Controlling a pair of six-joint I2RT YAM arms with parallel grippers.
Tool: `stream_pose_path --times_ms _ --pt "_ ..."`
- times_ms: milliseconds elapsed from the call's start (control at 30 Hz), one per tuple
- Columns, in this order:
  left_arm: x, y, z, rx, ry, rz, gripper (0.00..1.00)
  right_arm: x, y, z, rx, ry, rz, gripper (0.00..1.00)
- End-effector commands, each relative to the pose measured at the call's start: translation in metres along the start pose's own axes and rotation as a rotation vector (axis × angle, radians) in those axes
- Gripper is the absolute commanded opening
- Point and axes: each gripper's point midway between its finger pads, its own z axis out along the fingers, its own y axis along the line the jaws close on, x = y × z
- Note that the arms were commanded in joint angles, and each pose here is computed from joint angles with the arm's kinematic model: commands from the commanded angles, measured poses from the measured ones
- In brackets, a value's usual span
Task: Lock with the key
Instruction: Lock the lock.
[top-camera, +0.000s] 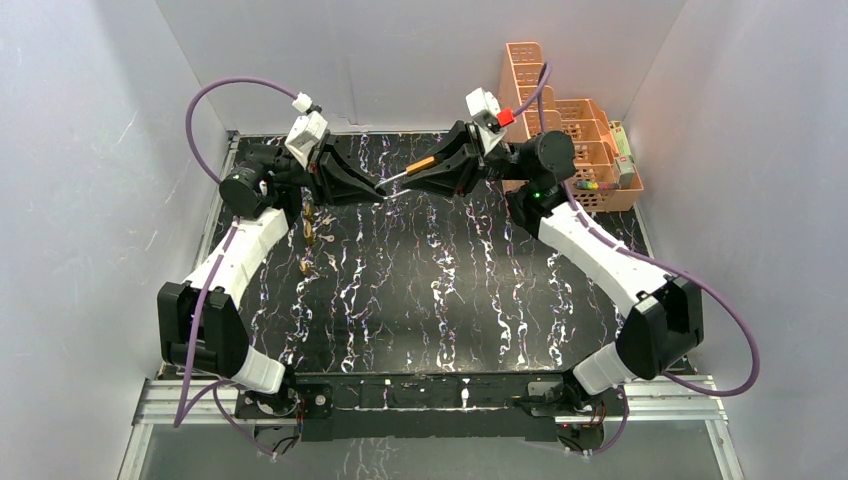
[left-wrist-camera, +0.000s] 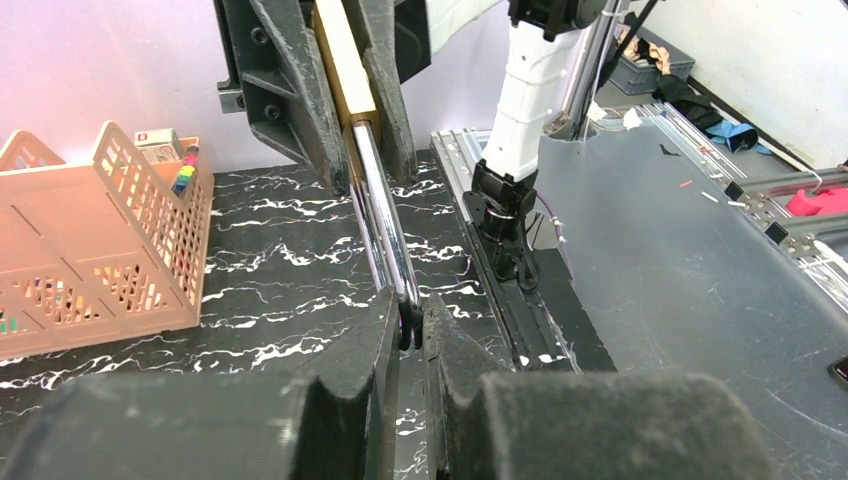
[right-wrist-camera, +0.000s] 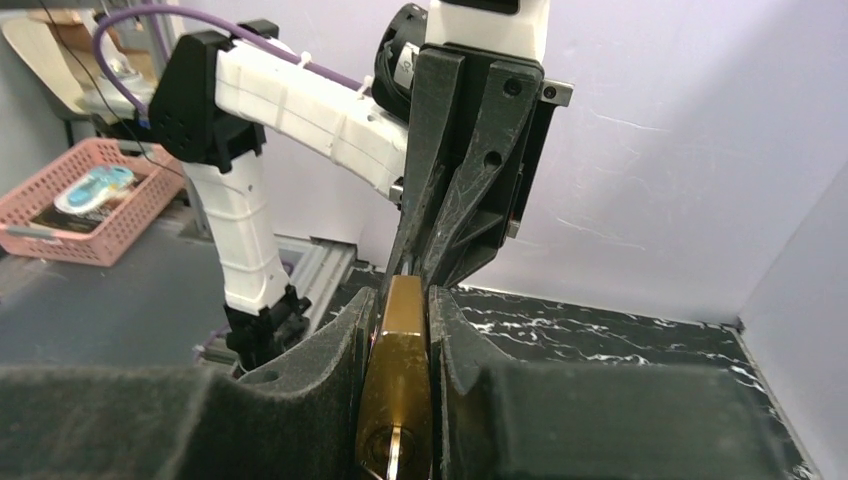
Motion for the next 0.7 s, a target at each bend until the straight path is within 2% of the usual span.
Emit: stream_pose_path --times_ms 0,667 --pt "-0.111 -0.004 0.000 -0.093 -0.455 0.235 0.00 0.074 0.085 0.016 -0.368 0.248 0.259 0.00" --pt "-0.118 -0.005 -0.008 -0.100 -0.480 0.218 0.00 0.085 0.071 0.021 -0.343 0.280 0.302 0.00"
